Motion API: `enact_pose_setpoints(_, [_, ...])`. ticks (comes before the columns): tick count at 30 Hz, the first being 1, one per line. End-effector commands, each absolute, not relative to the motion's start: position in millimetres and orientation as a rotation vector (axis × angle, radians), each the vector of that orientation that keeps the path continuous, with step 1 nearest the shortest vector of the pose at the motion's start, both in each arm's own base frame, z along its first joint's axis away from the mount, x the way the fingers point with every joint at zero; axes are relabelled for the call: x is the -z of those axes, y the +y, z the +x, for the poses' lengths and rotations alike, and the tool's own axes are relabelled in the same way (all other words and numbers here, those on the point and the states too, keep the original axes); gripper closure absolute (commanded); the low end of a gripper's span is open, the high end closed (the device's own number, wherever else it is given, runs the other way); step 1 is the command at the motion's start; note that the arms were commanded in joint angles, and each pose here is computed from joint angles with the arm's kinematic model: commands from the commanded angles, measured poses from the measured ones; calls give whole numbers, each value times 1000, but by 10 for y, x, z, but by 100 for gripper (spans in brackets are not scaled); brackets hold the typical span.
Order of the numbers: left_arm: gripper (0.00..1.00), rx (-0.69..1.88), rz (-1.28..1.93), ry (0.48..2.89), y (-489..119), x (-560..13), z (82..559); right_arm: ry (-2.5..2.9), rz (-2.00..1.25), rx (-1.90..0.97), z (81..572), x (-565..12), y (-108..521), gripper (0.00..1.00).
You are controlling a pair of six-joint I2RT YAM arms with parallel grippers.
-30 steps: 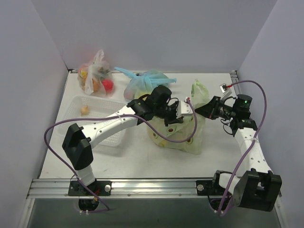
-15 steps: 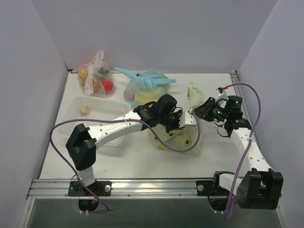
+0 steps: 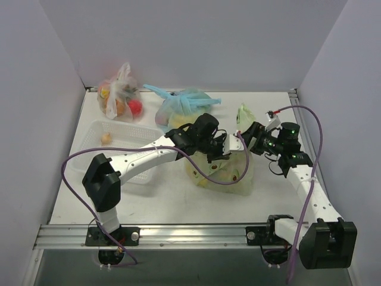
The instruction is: Place the fake fruits into the plastic bag and tie a complex knot
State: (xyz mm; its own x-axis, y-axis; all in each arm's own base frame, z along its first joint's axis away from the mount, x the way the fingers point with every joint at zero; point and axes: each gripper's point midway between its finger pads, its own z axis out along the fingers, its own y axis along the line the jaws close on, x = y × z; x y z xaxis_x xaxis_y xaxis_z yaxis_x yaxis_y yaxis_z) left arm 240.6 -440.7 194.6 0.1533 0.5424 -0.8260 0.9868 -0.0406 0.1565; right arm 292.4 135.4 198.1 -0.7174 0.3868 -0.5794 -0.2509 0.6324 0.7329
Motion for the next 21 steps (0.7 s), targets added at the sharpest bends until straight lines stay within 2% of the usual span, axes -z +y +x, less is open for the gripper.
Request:
enact_pose_setpoints(1, [100, 806, 1656, 1313, -4534, -2409, 2330, 2102, 59, -1002, 3008, -1994, 1432, 29])
enact_pose_setpoints(5, [100, 809, 1700, 1273, -4524, -2359, 2251, 2127, 122, -901, 3107, -1898, 1403, 38])
enact_pose_setpoints(11, [100, 781, 1767, 1225, -4480, -2243, 2126, 2195, 145, -853, 3110, -1716, 1346, 81])
enact_pose_setpoints(12, [100, 778, 1770, 1229, -4460, -2240, 2119, 2191, 105, -868, 3090, -1739, 1370, 93])
enact_pose_setpoints(13, [100, 775, 1759, 1247, -4442, -2241, 2136, 2192, 84, -869, 3074, -1737, 1377, 99])
enact_pose_setpoints(15, [99, 785, 1730, 1258, -4395, -2353, 2162, 2176, 38, -885, 3027, -1784, 1402, 100])
enact_pose_setpoints(17, [87, 854, 1676, 1272, -4344, -2569, 2103, 2159, -9, -886, 3002, -1808, 1410, 100])
enact_pose_setpoints(18, [64, 883, 1656, 1284, -4306, -2658, 2084, 2146, -26, -889, 2982, -1838, 1414, 100])
enact_pose_setpoints(19, [49, 945, 1613, 1300, -4298, -2856, 2019, 2143, -47, -897, 2965, -1837, 1430, 100])
enact_pose_setpoints(21, [28, 1032, 1557, 1272, -4201, -3240, 1862, 2134, -72, -907, 2936, -1856, 1450, 100])
